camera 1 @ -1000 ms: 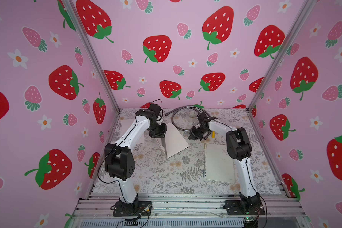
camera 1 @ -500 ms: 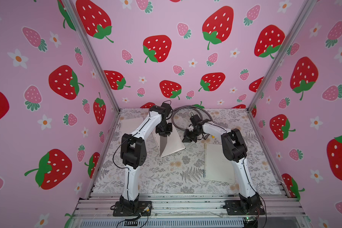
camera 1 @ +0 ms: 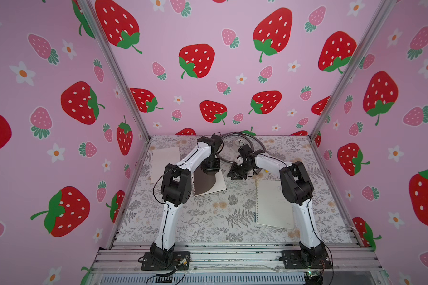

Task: Tear off pages from different notebooks
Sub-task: Close the notebook at the center of the board, then move the notebook to the center of the board.

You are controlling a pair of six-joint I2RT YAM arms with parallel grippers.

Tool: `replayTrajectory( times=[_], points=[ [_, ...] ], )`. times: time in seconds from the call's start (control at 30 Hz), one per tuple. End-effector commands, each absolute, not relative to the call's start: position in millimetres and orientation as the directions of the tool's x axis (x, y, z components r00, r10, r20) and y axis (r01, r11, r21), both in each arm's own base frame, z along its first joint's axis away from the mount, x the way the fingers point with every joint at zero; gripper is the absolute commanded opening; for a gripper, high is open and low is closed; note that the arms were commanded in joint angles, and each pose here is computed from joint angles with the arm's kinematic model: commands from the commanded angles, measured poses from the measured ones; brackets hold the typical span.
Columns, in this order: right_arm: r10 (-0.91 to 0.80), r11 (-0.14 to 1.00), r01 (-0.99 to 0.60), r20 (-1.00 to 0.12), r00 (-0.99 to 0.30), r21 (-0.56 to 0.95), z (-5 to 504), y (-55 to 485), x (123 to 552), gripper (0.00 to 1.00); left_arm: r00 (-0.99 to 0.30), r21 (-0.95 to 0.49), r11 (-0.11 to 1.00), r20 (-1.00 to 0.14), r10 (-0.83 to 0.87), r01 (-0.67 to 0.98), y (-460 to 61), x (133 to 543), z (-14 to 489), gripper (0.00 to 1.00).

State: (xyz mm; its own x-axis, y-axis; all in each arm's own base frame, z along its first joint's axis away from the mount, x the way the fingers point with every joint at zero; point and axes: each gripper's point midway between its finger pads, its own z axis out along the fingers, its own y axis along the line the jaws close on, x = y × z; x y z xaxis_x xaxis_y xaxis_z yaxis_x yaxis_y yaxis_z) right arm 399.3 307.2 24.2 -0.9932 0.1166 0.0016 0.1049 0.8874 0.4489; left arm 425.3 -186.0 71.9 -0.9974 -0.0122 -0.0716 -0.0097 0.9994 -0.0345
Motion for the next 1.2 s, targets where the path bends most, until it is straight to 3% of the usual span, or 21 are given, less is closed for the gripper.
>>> replayTrajectory(
  times=[0.0, 0.1, 0.27, 0.37, 0.6, 0.8, 0.9, 1.0, 1.17],
  points=[
    [0.111, 0.939, 0.08, -0.075, -0.991, 0.335, 33.1, 276.7, 399.8, 0.37, -0.995, 0.0, 1.0, -0.095, -0.03, -0.03, -177.5, 446.8, 59.5, 0.57],
    [0.098, 0.936, 0.061, -0.09, -0.991, 0.347, 43.8, 276.9, 398.1, 0.37, -0.998, -0.012, 0.999, -0.057, -0.041, -0.04, -179.1, 451.6, 51.9, 0.68],
    [0.092, 0.938, 0.044, -0.125, -0.988, 0.343, 56.2, 272.9, 398.3, 0.37, -0.992, -0.081, 0.995, -0.109, -0.06, -0.051, -189.8, 457.9, 76.7, 0.88],
    [0.11, 0.947, 0.041, -0.2, -0.974, 0.32, 66.5, 263.5, 403.9, 0.37, -0.98, -0.127, 0.991, -0.185, -0.074, -0.051, -194.0, 461.5, 112.7, 0.9],
    [0.165, 0.971, 0.074, -0.413, -0.896, 0.228, 101.7, 227.5, 419.1, 0.46, -0.839, -0.078, 0.996, -0.54, -0.068, -0.03, -178.5, 478.8, 218.5, 0.95],
    [0.301, 0.954, 0.26, -0.453, -0.84, 0.151, 108.2, 170.4, 411.1, 0.51, -0.847, -0.045, 0.997, -0.526, -0.078, -0.065, -163.8, 467.9, 214.9, 0.94],
    [0.459, 0.876, 0.476, -0.431, -0.777, 0.075, 97.1, 109.3, 390.2, 0.51, -0.871, -0.125, 0.991, -0.481, -0.096, -0.04, -175.2, 450.9, 198.9, 0.93],
    [0.651, 0.708, 0.706, -0.404, -0.643, 0.017, 83.6, 43.5, 351.4, 0.51, -0.883, -0.184, 0.982, -0.453, -0.12, -0.039, -178.9, 430.0, 181.0, 0.93],
    [0.835, 0.484, 0.875, -0.315, -0.451, 0.03, 57.4, -13.0, 295.3, 0.51, -0.874, -0.183, 0.98, -0.459, -0.157, -0.08, -161.1, 404.5, 166.9, 0.92]
  ],
)
